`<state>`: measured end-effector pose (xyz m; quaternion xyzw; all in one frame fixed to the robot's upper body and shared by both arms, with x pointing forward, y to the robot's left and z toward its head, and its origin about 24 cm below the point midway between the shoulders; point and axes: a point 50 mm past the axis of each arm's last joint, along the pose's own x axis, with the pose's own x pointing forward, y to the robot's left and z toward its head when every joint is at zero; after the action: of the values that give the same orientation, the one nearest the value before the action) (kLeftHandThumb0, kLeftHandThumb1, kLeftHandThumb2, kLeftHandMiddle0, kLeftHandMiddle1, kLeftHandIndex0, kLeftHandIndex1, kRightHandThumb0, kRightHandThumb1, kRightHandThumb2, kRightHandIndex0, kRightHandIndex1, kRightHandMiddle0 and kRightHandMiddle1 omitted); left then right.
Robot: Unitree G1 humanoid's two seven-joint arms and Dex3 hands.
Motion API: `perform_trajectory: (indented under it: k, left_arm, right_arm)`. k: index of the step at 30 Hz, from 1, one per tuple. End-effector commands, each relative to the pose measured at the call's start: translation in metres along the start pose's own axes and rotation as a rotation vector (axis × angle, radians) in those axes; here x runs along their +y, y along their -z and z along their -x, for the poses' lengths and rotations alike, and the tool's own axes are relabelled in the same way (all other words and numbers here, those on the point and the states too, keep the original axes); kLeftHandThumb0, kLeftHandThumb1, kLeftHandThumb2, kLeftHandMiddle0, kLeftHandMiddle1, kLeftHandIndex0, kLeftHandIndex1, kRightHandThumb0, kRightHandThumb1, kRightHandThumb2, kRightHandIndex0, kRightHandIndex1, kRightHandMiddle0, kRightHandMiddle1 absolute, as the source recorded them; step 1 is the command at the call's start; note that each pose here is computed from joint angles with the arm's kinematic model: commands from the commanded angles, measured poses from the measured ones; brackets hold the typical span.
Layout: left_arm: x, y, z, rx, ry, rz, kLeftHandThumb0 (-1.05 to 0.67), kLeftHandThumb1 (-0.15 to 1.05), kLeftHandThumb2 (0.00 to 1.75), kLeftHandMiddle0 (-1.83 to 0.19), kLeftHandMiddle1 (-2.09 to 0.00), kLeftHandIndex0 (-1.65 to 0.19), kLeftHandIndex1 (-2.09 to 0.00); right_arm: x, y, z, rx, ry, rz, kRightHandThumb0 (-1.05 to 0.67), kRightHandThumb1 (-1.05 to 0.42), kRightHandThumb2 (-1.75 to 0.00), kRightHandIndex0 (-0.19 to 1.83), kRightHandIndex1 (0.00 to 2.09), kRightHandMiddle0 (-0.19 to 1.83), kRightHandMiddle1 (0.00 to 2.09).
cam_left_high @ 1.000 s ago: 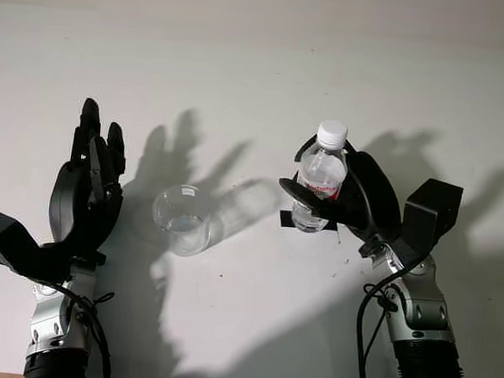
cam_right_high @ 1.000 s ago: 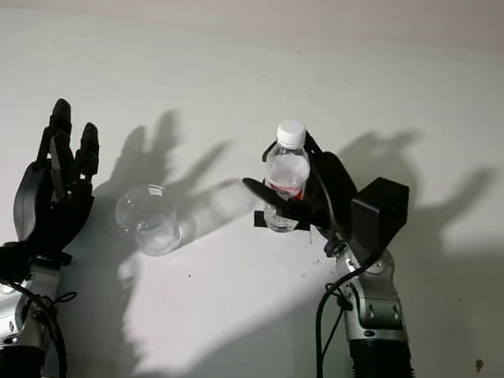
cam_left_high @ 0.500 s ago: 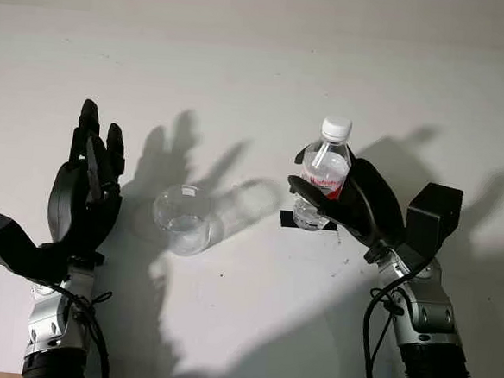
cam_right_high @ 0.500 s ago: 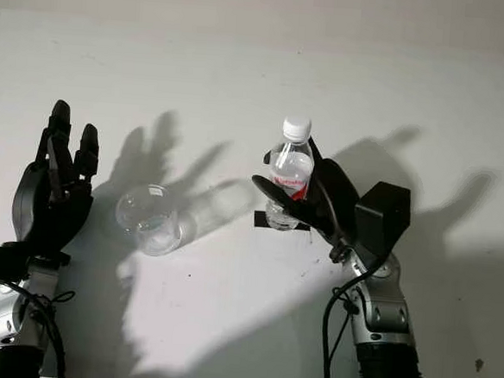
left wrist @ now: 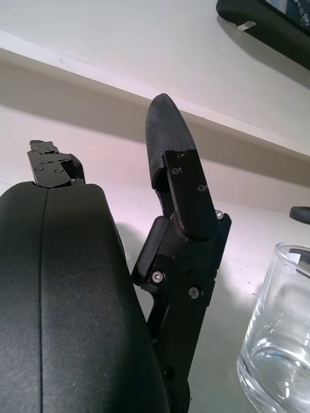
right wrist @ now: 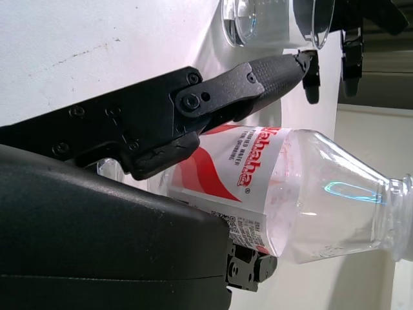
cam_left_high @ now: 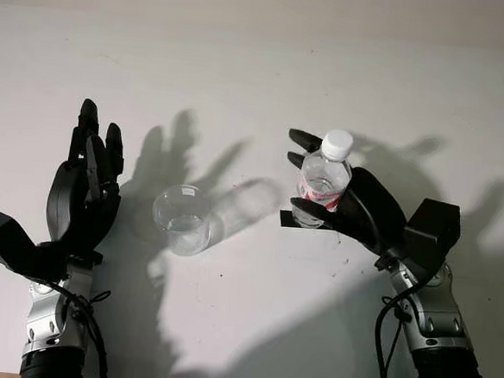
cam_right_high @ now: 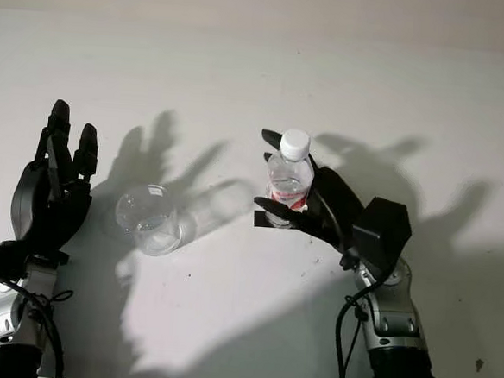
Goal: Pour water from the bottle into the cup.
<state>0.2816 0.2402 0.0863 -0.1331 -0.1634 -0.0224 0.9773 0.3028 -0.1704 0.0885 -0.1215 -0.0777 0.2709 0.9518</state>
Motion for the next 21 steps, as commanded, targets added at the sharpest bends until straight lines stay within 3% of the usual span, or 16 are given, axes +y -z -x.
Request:
perform_trajectory:
  k: [1, 21]
  left_arm:
    - [0.002, 0.0, 0.0, 0.006, -0.003, -0.014, -0.71, 1.05, 0.62, 0.19, 0.0, 0.19, 0.0]
    - [0.003, 0.0, 0.002, -0.005, -0.002, 0.005, -0.7, 1.05, 0.61, 0.19, 0.0, 0.19, 0.0]
  right_arm:
    - [-0.001, 0.005, 0.006, 0.015, 0.014, 0.002, -0.92, -0.95, -0.05, -0.19, 0.0, -0.19, 0.0]
    - [0.003, 0.032, 0.02, -0.002, 0.172, -0.147, -0.95, -0.98, -0.06, -0.19, 0.0, -0.19, 0.0]
